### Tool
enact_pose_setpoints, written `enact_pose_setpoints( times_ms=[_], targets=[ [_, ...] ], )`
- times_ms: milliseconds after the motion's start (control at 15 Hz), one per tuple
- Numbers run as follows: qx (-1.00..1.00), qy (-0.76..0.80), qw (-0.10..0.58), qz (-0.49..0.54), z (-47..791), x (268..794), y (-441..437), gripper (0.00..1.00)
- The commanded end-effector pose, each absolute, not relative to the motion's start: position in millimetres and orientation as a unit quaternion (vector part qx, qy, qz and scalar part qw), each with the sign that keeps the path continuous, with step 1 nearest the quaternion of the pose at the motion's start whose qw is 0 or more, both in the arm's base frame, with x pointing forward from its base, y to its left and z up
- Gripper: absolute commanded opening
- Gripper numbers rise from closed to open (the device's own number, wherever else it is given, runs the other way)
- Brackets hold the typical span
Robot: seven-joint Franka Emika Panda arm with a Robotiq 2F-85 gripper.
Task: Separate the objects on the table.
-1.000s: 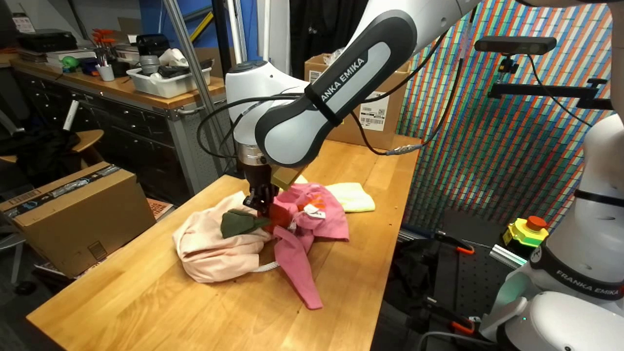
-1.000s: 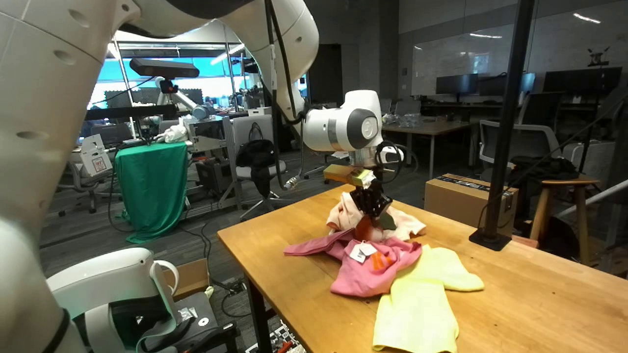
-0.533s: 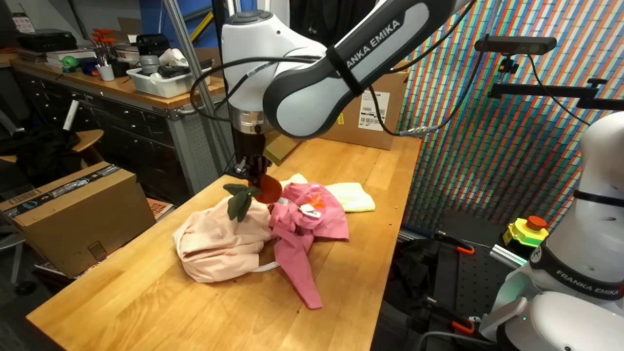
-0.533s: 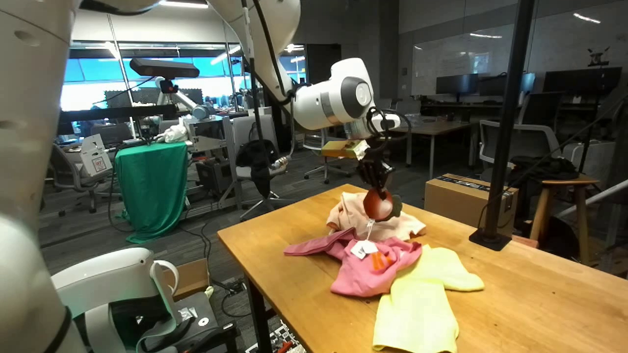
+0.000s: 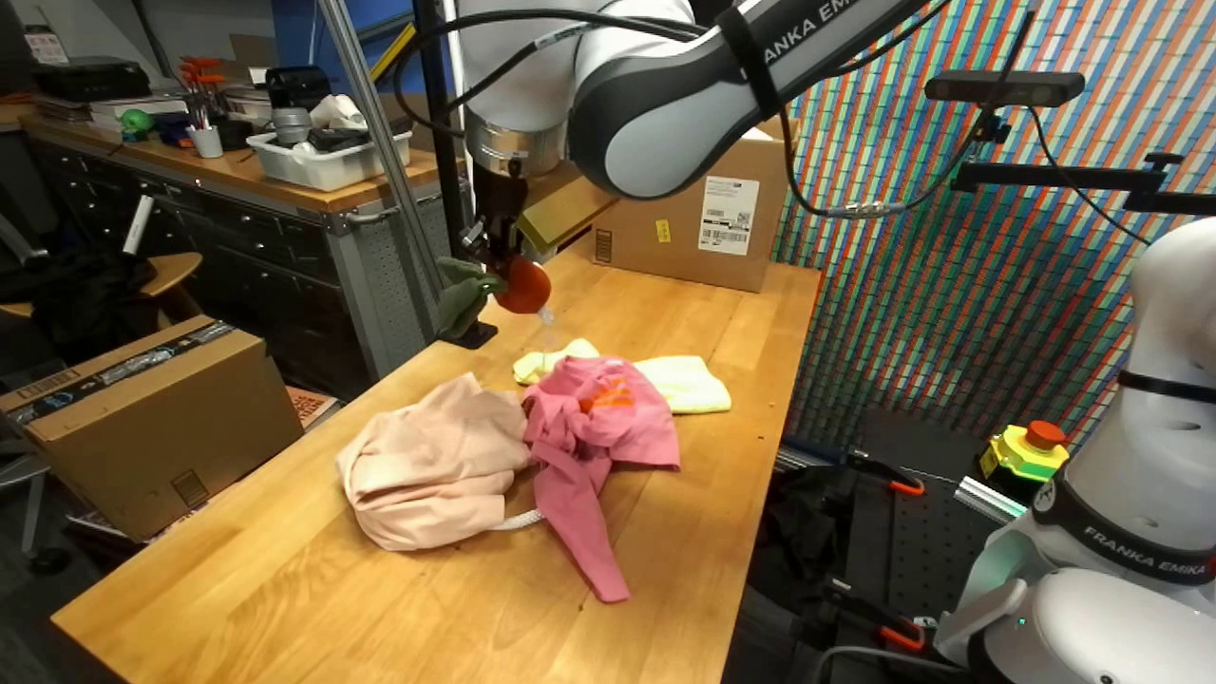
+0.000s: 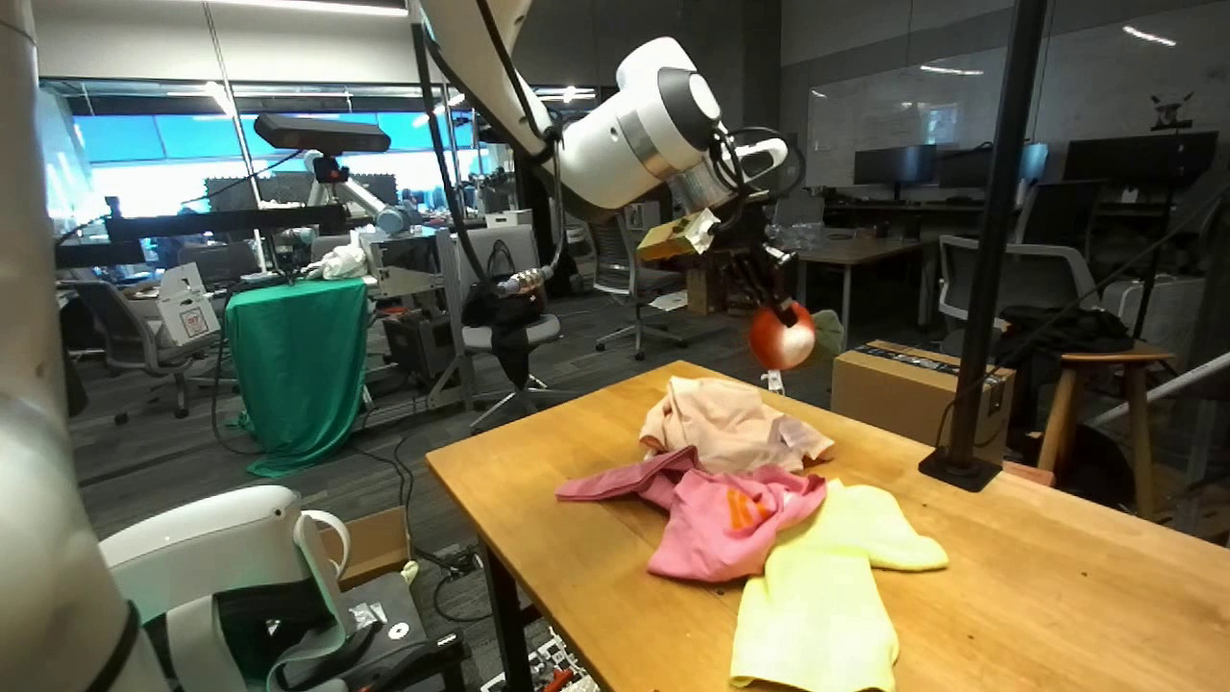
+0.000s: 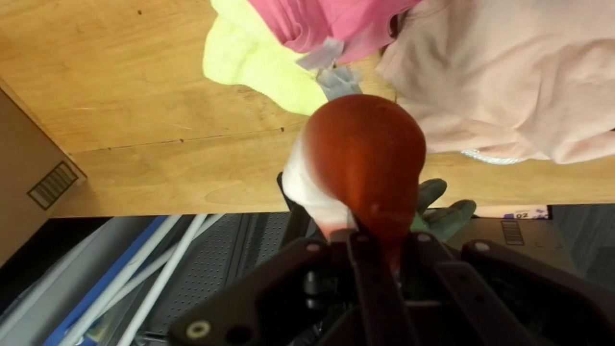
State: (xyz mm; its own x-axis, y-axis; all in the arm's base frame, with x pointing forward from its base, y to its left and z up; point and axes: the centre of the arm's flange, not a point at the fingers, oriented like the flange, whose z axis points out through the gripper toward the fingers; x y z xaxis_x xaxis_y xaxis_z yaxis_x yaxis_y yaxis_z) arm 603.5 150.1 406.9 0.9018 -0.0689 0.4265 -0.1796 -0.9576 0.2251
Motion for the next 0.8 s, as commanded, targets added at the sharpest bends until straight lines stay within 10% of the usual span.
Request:
enact_pose_setpoints(
  times_ms=[0,733],
  targets=[
    [0.952,-0.111,0.155,0.241,411,592,123,0.03],
    [0.9,-0.288,0.213,0.251,408,578,-15,0.04]
  ],
)
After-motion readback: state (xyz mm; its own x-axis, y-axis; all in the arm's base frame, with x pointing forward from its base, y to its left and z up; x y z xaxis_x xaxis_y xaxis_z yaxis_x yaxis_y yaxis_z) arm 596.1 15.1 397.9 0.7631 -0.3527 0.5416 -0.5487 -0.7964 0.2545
